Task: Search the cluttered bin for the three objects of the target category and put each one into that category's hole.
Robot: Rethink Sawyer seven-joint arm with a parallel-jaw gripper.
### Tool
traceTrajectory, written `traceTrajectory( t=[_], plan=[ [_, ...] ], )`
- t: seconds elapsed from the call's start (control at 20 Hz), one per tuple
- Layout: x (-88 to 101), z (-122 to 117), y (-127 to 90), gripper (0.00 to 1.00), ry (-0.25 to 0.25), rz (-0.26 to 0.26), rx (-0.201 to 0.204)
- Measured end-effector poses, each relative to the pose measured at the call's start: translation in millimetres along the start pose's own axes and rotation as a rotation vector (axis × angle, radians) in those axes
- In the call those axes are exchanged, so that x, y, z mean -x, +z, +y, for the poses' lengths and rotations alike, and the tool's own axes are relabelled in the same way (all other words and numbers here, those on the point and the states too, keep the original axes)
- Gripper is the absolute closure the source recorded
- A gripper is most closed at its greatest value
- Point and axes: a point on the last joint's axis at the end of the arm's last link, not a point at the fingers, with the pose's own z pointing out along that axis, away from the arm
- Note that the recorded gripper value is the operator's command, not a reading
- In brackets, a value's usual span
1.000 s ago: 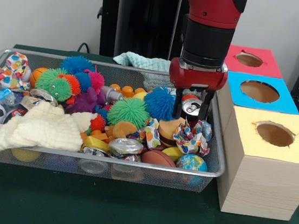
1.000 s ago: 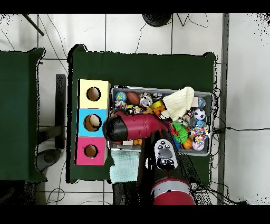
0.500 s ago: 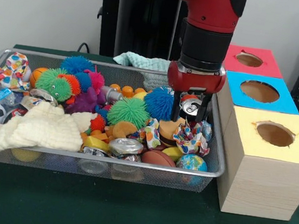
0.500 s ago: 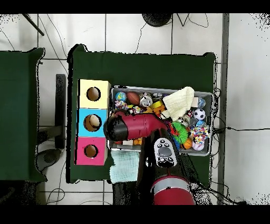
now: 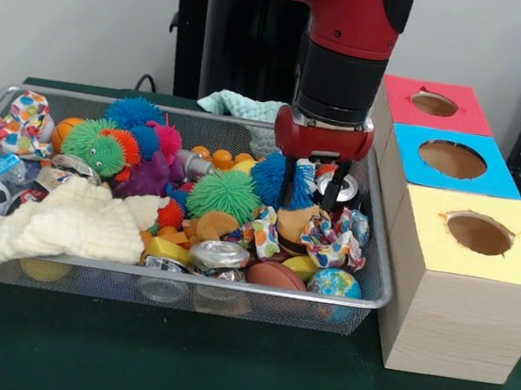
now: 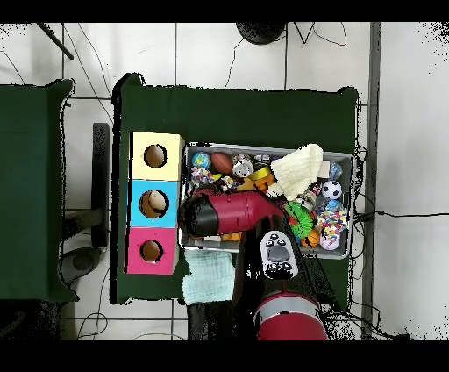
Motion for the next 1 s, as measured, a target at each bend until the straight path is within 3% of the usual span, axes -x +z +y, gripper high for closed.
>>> traceTrajectory(
  t=[0.55,1.0],
  plan=[
    [-13.3,-26.7,5.3,0.00,0.006,0.012,-0.019],
    [-28.2,-52.7,24.5,0.00,0.027,0.039,-0.033]
  ],
)
